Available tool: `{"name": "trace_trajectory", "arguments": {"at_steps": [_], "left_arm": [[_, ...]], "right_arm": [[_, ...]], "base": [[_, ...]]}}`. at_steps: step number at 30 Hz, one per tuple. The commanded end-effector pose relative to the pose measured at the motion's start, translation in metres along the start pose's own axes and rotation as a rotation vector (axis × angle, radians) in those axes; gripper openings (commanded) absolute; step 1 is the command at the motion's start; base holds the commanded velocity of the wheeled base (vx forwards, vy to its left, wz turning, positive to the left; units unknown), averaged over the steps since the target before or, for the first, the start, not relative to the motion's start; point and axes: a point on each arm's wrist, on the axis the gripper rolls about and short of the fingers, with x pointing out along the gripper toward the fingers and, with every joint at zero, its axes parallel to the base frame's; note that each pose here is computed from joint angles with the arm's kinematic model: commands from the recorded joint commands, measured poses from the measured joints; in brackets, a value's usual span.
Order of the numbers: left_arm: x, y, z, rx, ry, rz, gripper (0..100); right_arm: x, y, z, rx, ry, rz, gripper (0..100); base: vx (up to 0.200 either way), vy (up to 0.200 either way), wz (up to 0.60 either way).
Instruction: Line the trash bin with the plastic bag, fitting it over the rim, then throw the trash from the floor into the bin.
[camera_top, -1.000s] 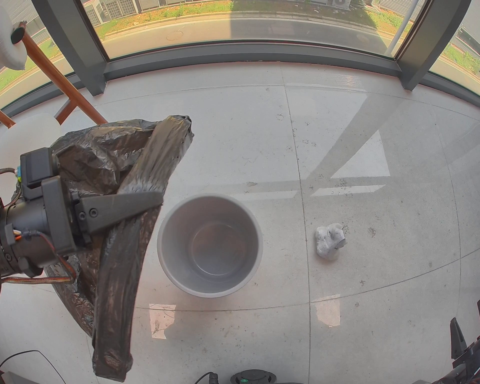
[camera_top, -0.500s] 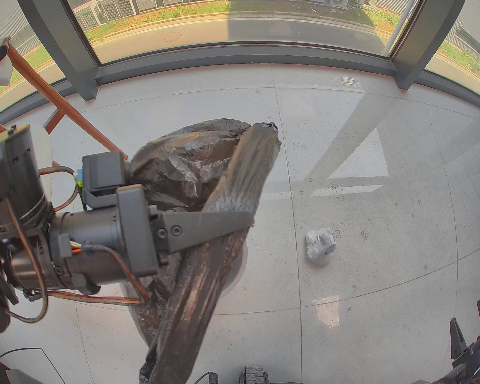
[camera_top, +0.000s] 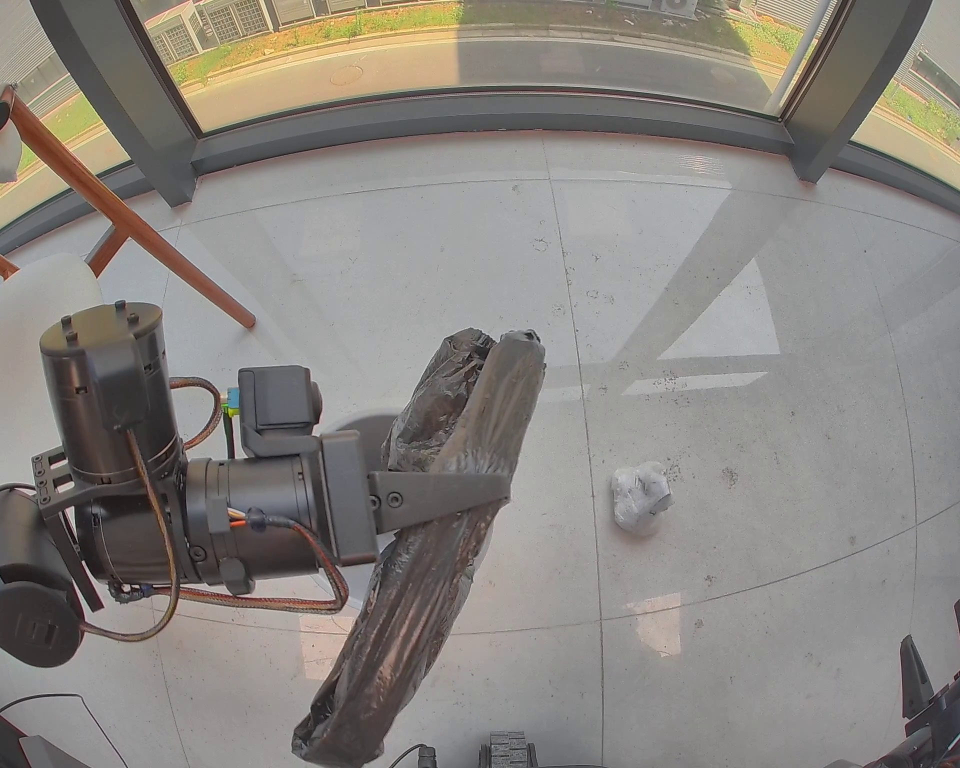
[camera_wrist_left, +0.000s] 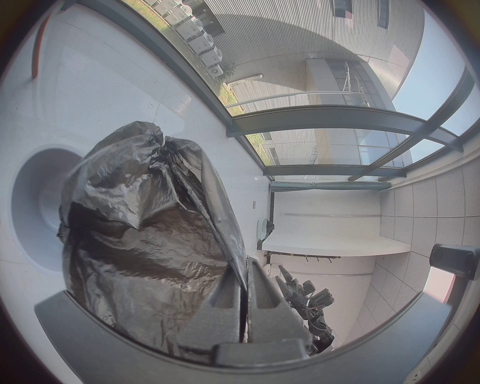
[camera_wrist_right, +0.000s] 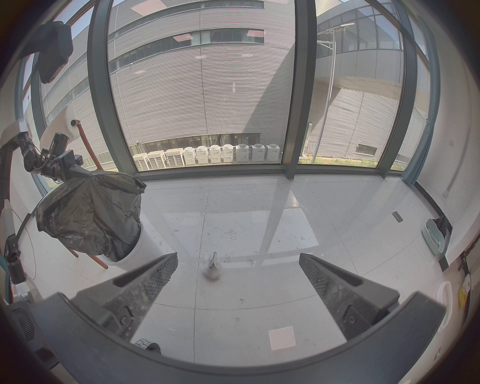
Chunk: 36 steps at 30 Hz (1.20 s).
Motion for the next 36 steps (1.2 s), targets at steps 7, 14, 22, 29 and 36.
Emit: {"name": "trace_trajectory", "arguments": {"at_steps": [7, 14, 22, 29, 36], "left_arm": [[-0.010, 0.040, 0.012, 0.111, -0.059, 0.088, 0], [-0.006, 0.058, -0.002, 0.222, -0.048, 0.174, 0], [-0.002, 0.087, -0.023, 0.704, 0.022, 0.557, 0], [0.002, 0.083, -0.036, 0.885, 0.116, 0.550, 0], [0.000, 0.087, -0.048, 1.066, 0.216, 0.575, 0]], "right_arm": [[0.001, 0.000, -0.005, -0.005, 0.013, -0.004, 100], [0.001, 0.000, -0.005, -0.015, 0.015, -0.004, 100], [0.018, 0.001, 0.077, 0.134, 0.017, 0.217, 100], [0.091, 0.032, 0.138, 0.414, 0.301, 0.374, 100], [0.175, 0.079, 0.142, 0.474, 0.590, 0.465, 100]], "base": [[0.000, 0.000, 0.00], [0.000, 0.000, 0.00], [0.000, 0.000, 0.00], [0.000, 0.000, 0.00], [0.000, 0.000, 0.00]]}}
